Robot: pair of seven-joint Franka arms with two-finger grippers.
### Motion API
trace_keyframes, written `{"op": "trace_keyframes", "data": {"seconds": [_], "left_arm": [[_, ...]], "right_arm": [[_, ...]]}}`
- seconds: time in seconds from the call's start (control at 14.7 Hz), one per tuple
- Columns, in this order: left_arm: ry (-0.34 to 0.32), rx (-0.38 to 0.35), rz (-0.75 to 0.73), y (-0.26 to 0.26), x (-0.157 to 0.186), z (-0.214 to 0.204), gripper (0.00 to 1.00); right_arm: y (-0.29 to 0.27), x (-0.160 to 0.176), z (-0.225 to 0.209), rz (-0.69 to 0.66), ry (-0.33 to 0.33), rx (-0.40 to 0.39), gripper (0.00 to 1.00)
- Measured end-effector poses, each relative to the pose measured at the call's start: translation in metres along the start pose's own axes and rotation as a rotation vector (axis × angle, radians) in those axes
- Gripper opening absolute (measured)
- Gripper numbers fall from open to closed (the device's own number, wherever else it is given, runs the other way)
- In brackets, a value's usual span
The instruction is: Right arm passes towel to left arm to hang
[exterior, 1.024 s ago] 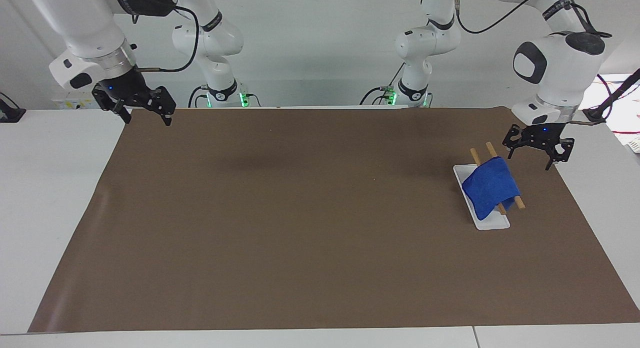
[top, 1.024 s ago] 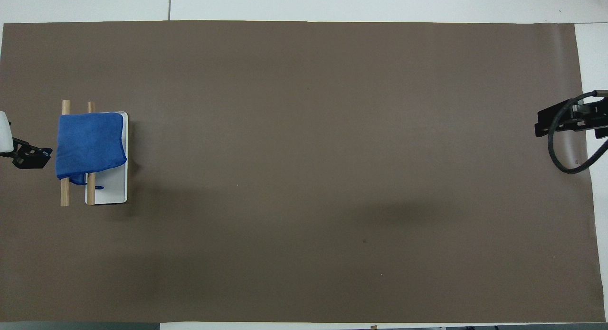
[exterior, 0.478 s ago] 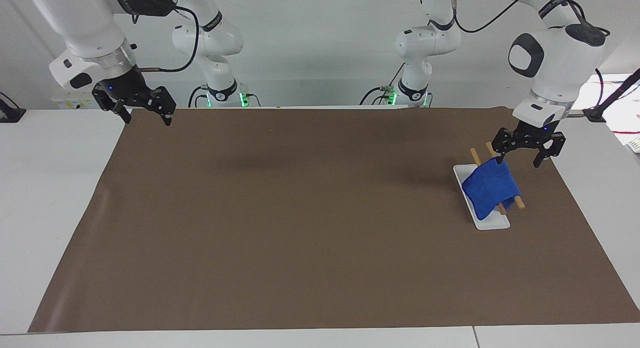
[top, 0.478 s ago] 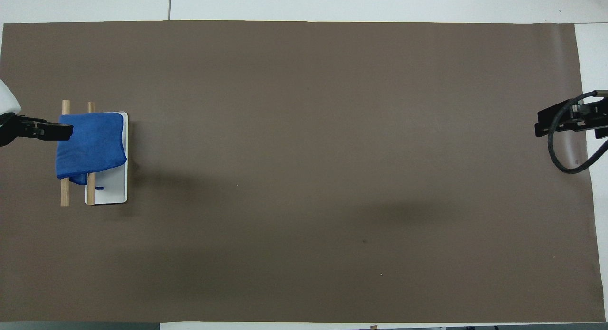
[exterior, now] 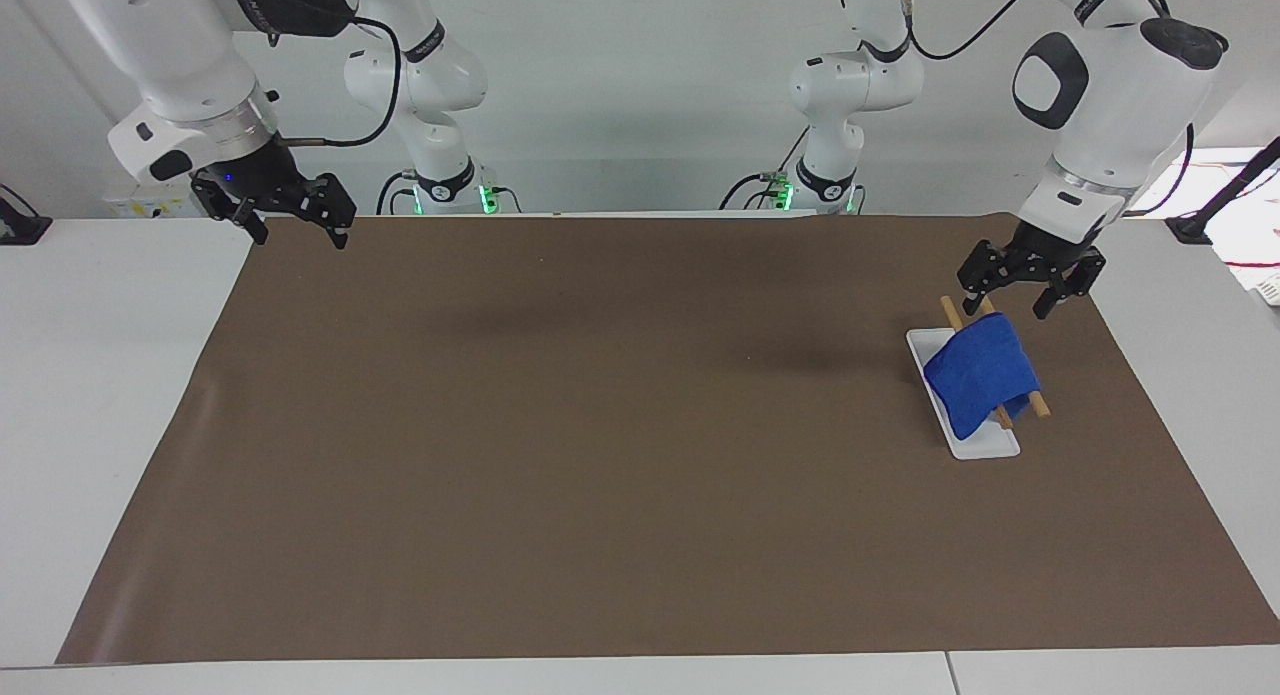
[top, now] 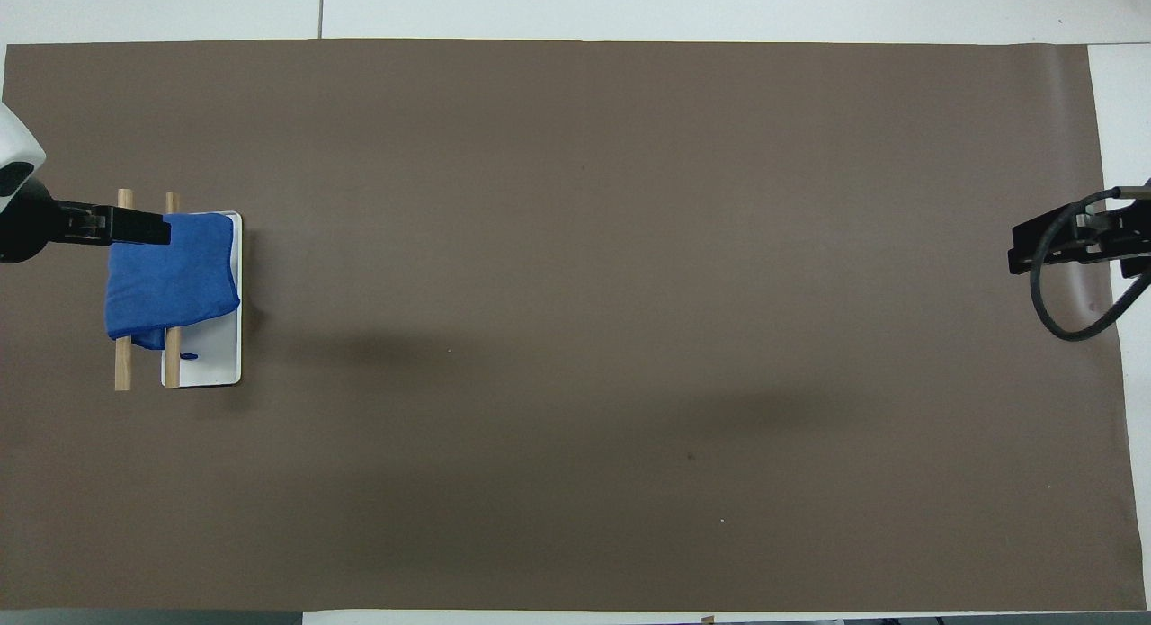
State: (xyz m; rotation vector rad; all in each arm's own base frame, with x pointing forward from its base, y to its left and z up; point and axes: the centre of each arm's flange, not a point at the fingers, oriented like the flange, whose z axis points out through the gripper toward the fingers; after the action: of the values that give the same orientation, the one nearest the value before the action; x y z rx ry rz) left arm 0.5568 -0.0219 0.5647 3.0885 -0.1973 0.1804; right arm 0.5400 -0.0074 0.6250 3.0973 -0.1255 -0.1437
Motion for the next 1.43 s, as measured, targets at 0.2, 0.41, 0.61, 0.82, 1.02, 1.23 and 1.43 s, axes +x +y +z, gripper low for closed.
{"op": "trace_keyframes", "data": {"seconds": [0.2,0.41,0.61,0.82,1.02,1.23,1.43], "left_arm": [[-0.04,-0.005,-0.034,0.009,-0.002,-0.016,1.0],[-0.058,-0.005,-0.088,0.027,-0.003,-0.035,1.0],[-0.075,-0.005,-0.089,0.034,-0.005,-0.051,1.0],[-0.075,-0.004,-0.093,0.027,-0.004,-0.056,1.0],[-0.071,-0.004,-0.098,0.021,0.003,-0.065,1.0],[-0.088,0.014,-0.09,0.02,0.007,-0.059,1.0],[-0.099,0.016,-0.085,0.02,0.008,-0.053,1.0]], "right_arm": [[0.008,0.0,0.001,0.017,-0.002,0.001,1.0],[0.012,0.0,0.002,0.023,-0.005,0.002,1.0],[0.012,0.0,0.002,0.023,-0.005,0.002,1.0],[0.011,0.0,0.002,0.022,-0.006,0.002,1.0],[0.011,0.0,0.003,0.021,-0.006,0.002,1.0],[0.011,0.0,0.003,0.021,-0.006,0.002,1.0],[0.011,0.0,0.003,0.021,-0.006,0.001,1.0]]}}
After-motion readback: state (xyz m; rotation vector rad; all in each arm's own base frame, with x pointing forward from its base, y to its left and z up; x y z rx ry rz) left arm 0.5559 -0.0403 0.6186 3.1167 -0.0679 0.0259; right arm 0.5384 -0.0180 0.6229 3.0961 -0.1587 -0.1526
